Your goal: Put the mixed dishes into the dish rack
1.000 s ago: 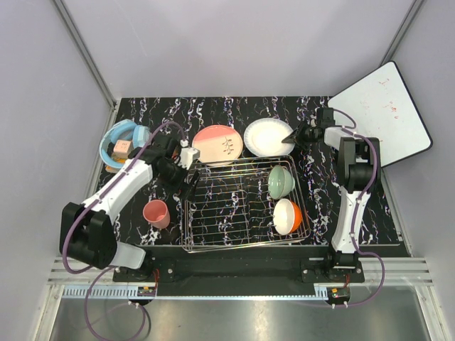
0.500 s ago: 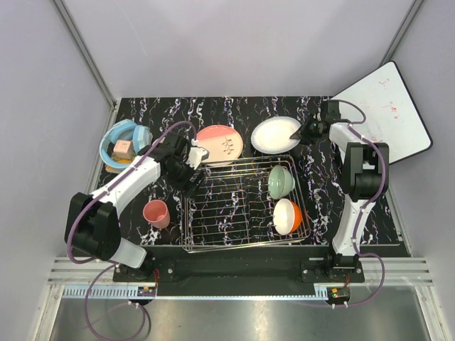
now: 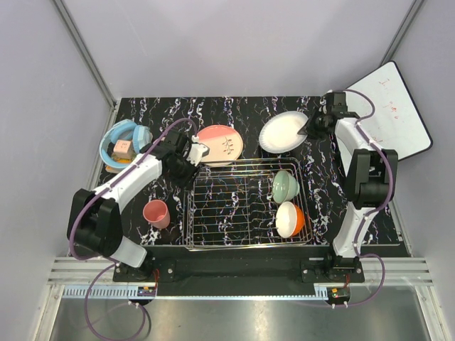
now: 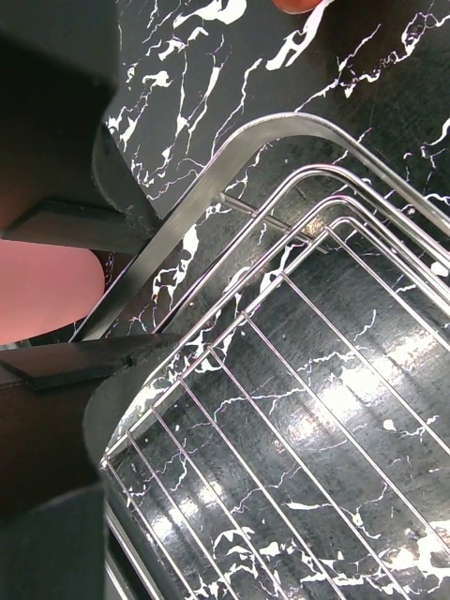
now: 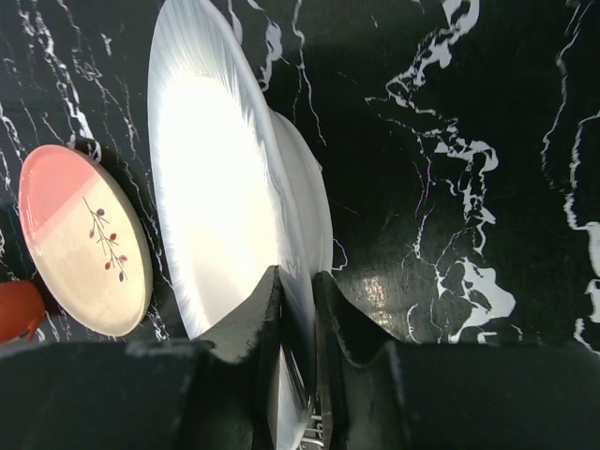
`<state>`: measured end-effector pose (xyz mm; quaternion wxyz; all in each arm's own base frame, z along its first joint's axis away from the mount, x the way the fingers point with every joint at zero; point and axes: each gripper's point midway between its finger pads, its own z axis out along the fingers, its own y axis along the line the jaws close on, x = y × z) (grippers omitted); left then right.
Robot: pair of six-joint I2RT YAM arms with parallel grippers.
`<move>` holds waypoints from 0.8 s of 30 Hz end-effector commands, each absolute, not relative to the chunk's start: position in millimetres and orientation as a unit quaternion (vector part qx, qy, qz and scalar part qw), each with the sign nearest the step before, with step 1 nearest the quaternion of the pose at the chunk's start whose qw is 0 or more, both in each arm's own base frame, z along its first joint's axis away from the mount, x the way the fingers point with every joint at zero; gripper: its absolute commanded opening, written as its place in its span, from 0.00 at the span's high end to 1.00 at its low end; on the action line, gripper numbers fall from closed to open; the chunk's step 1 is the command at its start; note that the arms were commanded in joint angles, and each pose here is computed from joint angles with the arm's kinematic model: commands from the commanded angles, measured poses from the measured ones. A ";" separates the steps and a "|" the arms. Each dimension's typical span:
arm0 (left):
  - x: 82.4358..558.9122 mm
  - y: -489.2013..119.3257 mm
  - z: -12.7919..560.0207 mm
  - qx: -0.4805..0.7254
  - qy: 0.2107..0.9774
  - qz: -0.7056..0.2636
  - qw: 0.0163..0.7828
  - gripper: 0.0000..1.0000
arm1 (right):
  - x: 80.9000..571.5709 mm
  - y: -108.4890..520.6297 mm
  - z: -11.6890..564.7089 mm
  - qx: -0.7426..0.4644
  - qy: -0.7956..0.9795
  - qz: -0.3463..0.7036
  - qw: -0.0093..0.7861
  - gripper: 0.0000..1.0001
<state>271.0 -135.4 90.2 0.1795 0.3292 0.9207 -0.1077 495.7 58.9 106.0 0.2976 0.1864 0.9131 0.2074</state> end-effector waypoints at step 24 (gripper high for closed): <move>334.9 -156.2 81.7 0.406 0.891 -0.074 0.190 0.83 | 413.7 113.1 349.1 -0.274 0.650 0.077 0.704 1.00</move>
